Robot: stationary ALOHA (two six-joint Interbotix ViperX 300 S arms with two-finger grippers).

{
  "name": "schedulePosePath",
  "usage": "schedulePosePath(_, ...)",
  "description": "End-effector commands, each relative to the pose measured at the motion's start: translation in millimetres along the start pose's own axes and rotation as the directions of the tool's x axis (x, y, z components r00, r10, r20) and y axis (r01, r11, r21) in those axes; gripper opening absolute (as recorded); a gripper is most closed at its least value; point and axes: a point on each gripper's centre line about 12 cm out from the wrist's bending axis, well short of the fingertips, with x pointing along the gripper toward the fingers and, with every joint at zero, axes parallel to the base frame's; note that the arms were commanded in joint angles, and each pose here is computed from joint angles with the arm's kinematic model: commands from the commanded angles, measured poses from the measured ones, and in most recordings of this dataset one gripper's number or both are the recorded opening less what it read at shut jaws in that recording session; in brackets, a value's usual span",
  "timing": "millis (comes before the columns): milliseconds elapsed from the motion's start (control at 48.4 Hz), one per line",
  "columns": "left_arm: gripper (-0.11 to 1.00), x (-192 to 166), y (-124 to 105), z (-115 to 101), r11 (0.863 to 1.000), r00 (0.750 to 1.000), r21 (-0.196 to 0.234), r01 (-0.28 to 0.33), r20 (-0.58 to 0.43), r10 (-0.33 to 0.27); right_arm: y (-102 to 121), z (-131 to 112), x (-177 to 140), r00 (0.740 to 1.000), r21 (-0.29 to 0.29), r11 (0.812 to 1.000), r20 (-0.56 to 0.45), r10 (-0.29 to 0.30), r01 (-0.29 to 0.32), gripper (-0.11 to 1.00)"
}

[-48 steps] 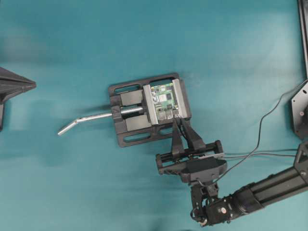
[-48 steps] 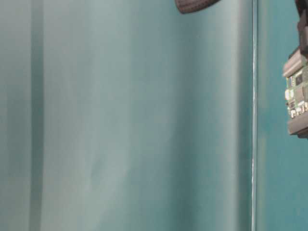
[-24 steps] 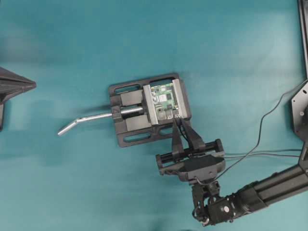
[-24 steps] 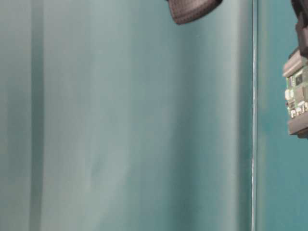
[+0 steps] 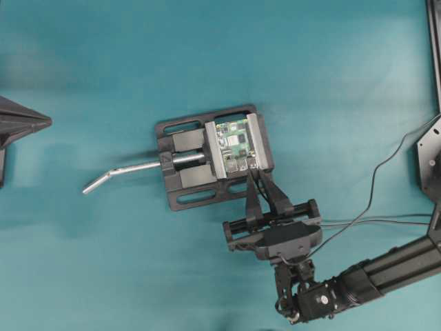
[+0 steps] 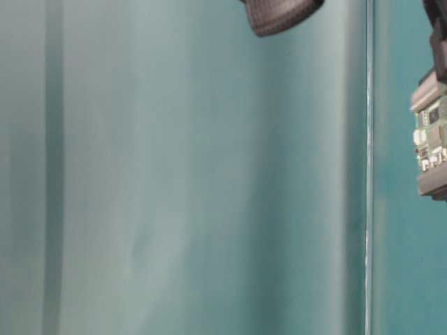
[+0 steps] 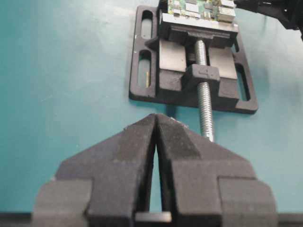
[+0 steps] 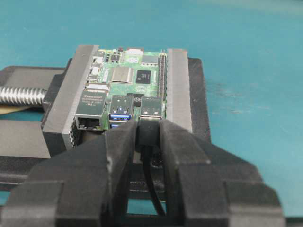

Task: Insert the USB into the fixed PCB.
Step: 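Press the plug further into the USB port with the right gripper, then open the right gripper and retract it away from the board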

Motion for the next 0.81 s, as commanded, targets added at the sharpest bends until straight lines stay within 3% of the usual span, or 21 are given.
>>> schedulePosePath(0, 0.0, -0.7, -1.2, 10.4, 1.0, 1.0, -0.004, 0.0, 0.023, 0.0, 11.4, 15.2, -10.4, 0.998, 0.055, 0.998, -0.036, 0.045, -0.043, 0.18)
schedulePosePath(165, 0.0, -0.8, -1.3, 11.1, 1.0, 1.0, -0.002, 0.0, 0.025, 0.0, 12.1, 16.5, -10.8, 0.998, 0.063, 0.997, -0.034, 0.044, -0.042, 0.19)
schedulePosePath(372, 0.0, -0.8, -1.3, 11.0, 1.0, 1.0, -0.004, 0.001, 0.025, 0.0, 12.0, 16.4, -12.0, 0.998, 0.062, 0.997, -0.034, 0.047, -0.044, 0.35)
schedulePosePath(661, 0.0, -0.8, -1.2, 10.6, 1.0, 1.0, -0.002, 0.0, 0.025, 0.0, 11.7, 14.9, -13.1, 0.998, 0.059, 0.997, -0.038, 0.051, -0.049, 0.36)
schedulePosePath(784, 0.0, -0.7, -1.2, 10.4, 1.0, 1.0, -0.002, 0.0, 0.023, 0.0, 12.0, 14.8, -13.1, 0.998, 0.059, 0.997, -0.038, 0.053, -0.051, 0.42)
